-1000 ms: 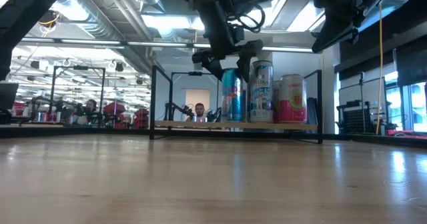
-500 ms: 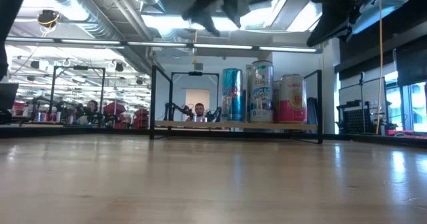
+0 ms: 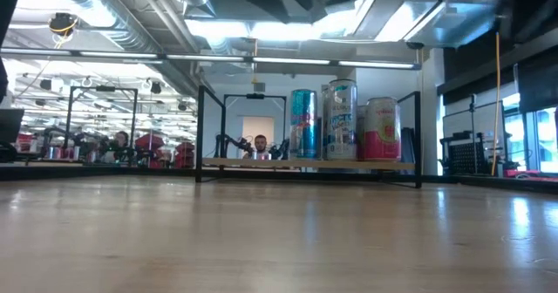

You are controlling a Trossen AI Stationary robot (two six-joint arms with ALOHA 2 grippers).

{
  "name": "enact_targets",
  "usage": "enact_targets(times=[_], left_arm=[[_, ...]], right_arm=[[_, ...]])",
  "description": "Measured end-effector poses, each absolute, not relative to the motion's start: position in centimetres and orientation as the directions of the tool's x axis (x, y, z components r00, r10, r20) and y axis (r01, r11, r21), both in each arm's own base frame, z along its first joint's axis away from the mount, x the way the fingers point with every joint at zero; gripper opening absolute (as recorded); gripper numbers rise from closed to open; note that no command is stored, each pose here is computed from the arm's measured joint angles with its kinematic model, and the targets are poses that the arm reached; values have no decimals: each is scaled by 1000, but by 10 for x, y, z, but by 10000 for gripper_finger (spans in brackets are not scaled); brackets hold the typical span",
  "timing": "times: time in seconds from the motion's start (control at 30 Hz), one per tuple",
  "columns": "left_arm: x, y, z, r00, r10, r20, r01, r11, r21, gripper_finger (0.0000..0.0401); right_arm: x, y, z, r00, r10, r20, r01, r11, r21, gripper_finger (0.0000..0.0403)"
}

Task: Place canned beverage on shelf
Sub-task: Put the top red soda can on the shelf

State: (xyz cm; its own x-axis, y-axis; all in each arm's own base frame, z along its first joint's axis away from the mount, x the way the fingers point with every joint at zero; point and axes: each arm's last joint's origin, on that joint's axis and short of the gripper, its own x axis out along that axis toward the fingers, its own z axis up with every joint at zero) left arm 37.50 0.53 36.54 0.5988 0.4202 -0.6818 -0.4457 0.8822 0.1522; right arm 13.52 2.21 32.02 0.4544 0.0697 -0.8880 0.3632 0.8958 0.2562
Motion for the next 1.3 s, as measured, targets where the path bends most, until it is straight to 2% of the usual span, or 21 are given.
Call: enact_targets(times=[0.13,0.23,0.33,0.47,0.6,0.67,0.73,0.9,1.3], left_arm=[[376,-10,358,603,396,-693,-409,899,157,338],[376,-17,358,612,385,-691,-394,906,155,338],[376,-21,358,616,378,-691,-393,908,147,338],[376,-26,358,620,373,-691,-397,908,134,338],[375,-30,358,623,370,-689,-393,910,134,338],[375,-32,358,625,368,-689,-389,912,134,338],[375,-32,358,625,366,-689,-391,911,130,338],[375,-32,358,625,367,-689,-394,910,127,338],[374,-40,358,631,355,-690,-375,918,129,338]], right_arm=[[120,26,313,277,91,-956,509,831,227,25],[117,31,313,243,140,-960,549,796,255,67],[116,36,312,237,151,-960,563,783,262,137],[120,40,309,210,70,-975,597,781,185,250],[129,48,302,137,62,-989,611,780,134,351],[133,52,297,86,54,-995,601,794,95,385],[135,54,293,27,21,-999,598,801,33,391],[144,57,280,-87,-62,-994,596,796,-102,357],[142,59,228,-167,27,-986,593,801,-79,344]])
